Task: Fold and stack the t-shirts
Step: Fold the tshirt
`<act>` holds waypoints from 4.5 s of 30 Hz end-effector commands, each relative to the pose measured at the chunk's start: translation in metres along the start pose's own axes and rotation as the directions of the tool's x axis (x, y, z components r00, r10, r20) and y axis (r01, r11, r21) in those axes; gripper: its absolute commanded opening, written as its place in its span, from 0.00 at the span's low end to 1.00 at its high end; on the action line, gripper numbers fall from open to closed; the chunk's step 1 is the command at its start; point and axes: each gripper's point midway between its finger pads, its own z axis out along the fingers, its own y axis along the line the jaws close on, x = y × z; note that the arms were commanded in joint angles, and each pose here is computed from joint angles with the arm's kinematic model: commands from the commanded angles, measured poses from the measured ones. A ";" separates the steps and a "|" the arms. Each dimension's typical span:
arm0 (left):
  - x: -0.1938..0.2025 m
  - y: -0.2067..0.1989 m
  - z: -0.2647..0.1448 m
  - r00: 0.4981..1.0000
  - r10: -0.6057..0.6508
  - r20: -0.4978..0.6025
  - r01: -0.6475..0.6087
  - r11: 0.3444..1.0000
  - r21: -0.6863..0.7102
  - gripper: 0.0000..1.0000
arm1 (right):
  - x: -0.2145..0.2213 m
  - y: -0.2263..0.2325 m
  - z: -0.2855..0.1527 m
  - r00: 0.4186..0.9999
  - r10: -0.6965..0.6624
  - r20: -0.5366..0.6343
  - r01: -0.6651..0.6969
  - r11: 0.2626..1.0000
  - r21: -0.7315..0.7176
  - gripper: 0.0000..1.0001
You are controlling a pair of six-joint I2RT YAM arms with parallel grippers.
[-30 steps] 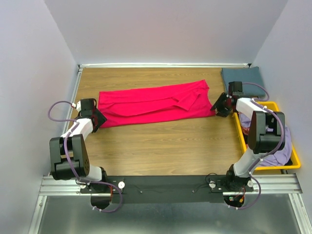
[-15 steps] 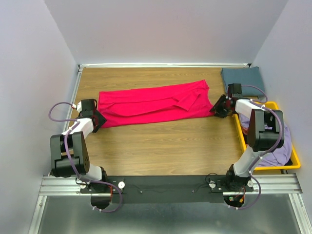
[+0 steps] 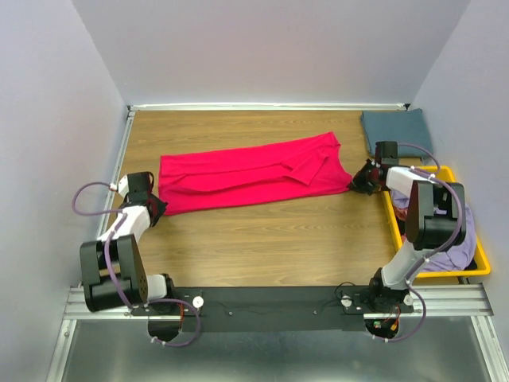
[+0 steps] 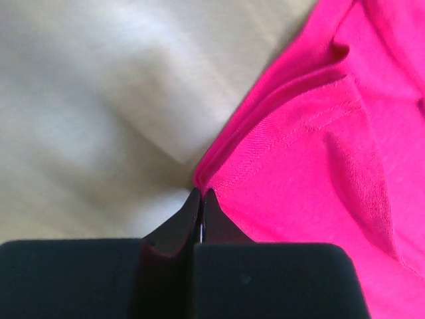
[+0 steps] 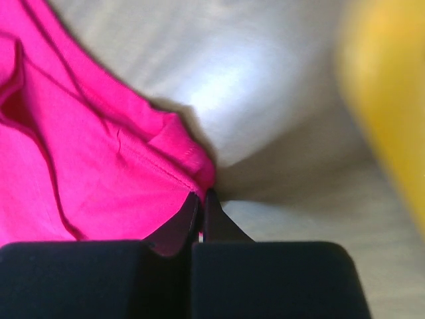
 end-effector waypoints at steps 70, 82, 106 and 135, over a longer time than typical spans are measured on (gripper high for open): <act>0.019 -0.077 -0.046 0.957 0.272 0.101 -0.290 0.913 0.288 0.67 | 0.064 0.188 0.011 0.758 -0.641 0.119 0.650 0.757 -0.064 0.47; 0.057 -0.191 -0.097 0.823 0.502 0.265 -0.559 0.637 0.530 0.75 | -0.005 0.112 -0.011 0.971 -0.235 0.052 0.241 0.942 -0.233 0.49; 0.094 -0.192 -0.077 0.823 0.546 0.156 -0.531 0.644 0.551 0.75 | -0.031 0.088 0.040 0.998 0.051 0.026 -0.041 0.954 -0.298 0.45; 0.097 -0.180 -0.070 0.827 0.544 0.140 -0.529 0.670 0.521 0.75 | -0.046 0.078 0.059 0.995 0.035 0.093 -0.009 0.964 -0.265 0.01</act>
